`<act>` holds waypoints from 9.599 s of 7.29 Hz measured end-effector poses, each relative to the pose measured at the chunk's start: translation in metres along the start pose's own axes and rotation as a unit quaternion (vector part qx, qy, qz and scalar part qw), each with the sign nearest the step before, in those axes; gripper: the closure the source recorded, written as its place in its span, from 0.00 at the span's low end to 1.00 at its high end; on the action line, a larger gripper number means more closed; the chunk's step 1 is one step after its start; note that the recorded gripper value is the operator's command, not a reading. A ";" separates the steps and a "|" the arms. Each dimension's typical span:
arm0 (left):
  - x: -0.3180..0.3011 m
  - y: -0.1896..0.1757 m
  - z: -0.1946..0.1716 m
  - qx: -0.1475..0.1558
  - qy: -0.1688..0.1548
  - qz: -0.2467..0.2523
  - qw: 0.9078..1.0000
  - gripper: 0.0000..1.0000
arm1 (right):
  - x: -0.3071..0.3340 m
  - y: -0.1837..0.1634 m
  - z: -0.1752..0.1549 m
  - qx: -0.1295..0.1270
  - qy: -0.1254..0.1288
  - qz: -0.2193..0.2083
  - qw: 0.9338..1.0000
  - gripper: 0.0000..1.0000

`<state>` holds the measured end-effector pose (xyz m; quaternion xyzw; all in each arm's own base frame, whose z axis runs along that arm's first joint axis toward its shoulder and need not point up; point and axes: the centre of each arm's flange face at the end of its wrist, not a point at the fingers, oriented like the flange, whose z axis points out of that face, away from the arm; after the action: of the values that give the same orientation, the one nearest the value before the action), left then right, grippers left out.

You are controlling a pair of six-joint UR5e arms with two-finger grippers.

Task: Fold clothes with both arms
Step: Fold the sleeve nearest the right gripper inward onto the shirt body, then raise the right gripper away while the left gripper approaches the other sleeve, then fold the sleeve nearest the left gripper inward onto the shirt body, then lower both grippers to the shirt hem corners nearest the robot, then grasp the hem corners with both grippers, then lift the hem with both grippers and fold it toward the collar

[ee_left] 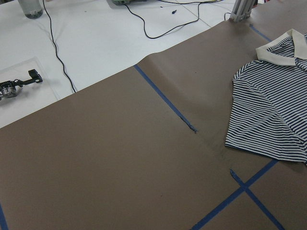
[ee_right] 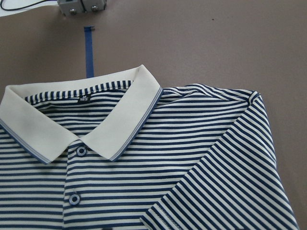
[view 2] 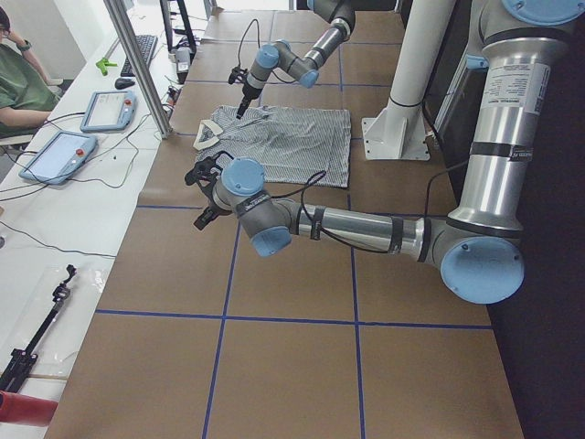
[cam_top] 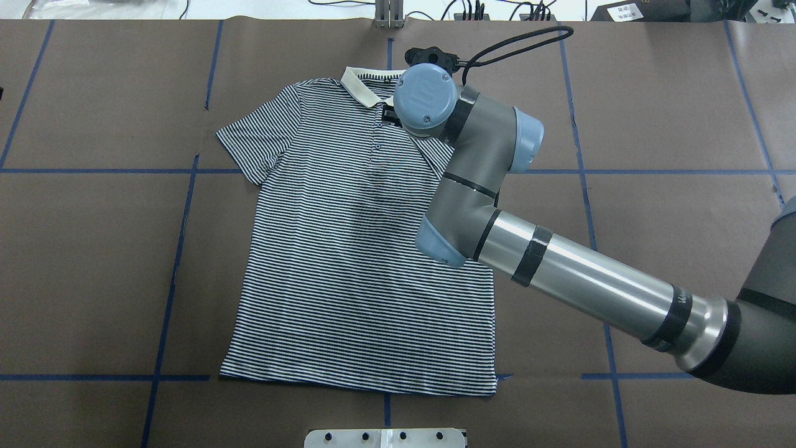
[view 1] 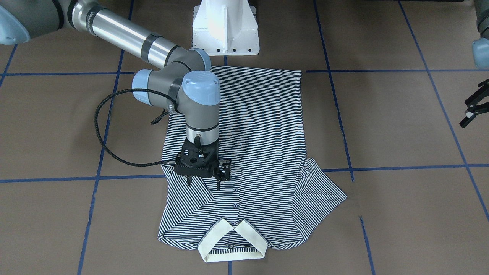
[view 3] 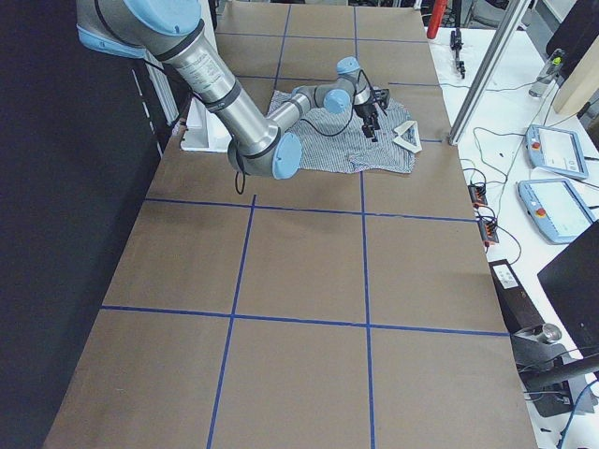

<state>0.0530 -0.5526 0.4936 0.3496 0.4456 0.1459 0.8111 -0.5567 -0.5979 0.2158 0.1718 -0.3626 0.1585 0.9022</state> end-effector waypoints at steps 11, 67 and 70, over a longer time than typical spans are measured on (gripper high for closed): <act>0.178 -0.050 0.296 0.010 -0.101 -0.208 0.973 0.37 | 0.367 -0.102 -0.077 -0.074 -0.107 -0.180 0.975 0.00; 0.485 0.192 0.146 -0.180 -0.057 -0.288 0.939 1.00 | 0.173 0.405 -0.129 -0.087 -0.021 0.047 0.995 0.60; 0.486 0.193 0.145 -0.180 -0.056 -0.287 0.939 1.00 | 0.173 0.408 -0.127 -0.088 -0.017 0.071 0.993 1.00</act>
<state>0.4596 -0.2125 0.3782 0.0621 0.4472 -0.0354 0.8916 -0.5293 -0.1527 0.3322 0.0686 -0.4017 0.1870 0.8938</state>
